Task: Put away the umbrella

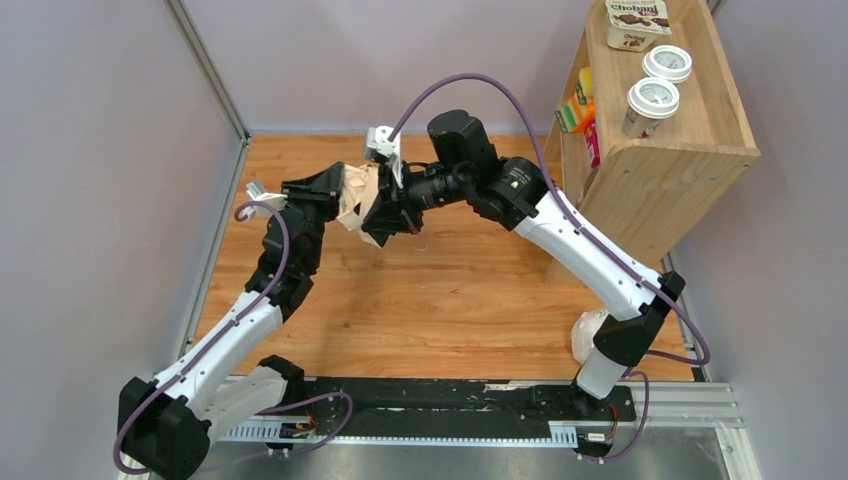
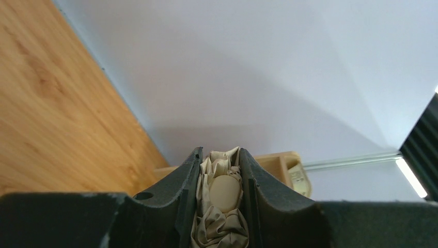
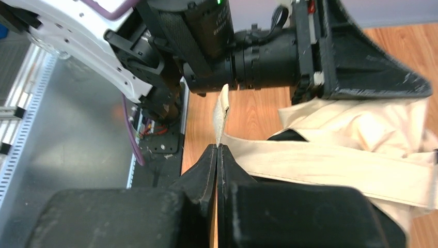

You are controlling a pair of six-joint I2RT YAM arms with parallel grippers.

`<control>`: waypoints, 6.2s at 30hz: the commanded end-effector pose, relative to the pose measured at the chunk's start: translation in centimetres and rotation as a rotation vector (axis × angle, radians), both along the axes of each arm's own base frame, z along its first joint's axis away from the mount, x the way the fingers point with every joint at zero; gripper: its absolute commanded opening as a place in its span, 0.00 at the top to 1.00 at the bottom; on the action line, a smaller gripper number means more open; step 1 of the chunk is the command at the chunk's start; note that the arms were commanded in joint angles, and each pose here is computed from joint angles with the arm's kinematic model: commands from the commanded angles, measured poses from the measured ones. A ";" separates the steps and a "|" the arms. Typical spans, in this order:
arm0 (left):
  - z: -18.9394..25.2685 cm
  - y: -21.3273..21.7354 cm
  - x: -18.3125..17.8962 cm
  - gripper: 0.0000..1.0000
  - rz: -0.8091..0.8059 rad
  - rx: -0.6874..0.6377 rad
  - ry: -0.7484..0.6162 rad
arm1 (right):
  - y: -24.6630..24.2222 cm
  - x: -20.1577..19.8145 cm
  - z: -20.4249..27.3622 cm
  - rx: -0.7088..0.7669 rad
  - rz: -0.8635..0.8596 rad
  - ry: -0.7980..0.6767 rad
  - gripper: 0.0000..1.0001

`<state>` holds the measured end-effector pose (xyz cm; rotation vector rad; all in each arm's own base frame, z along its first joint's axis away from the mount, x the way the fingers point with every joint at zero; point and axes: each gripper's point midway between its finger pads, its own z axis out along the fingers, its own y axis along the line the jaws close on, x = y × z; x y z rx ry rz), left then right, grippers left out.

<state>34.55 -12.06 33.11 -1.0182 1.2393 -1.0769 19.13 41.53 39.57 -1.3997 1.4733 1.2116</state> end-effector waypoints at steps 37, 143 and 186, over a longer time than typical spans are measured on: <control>20.6 -0.9 -7.2 1.00 -0.171 -0.214 -0.847 | -2.1 6.5 1.4 0.047 -0.390 -0.403 0.51; 23.6 -3.0 -12.2 1.00 -0.140 0.167 -1.188 | -13.2 -1.9 -15.5 0.428 -0.778 2.195 0.00; 24.2 -3.7 -13.7 1.00 -0.145 0.268 -1.262 | -9.3 4.7 1.3 0.667 -0.601 2.652 0.38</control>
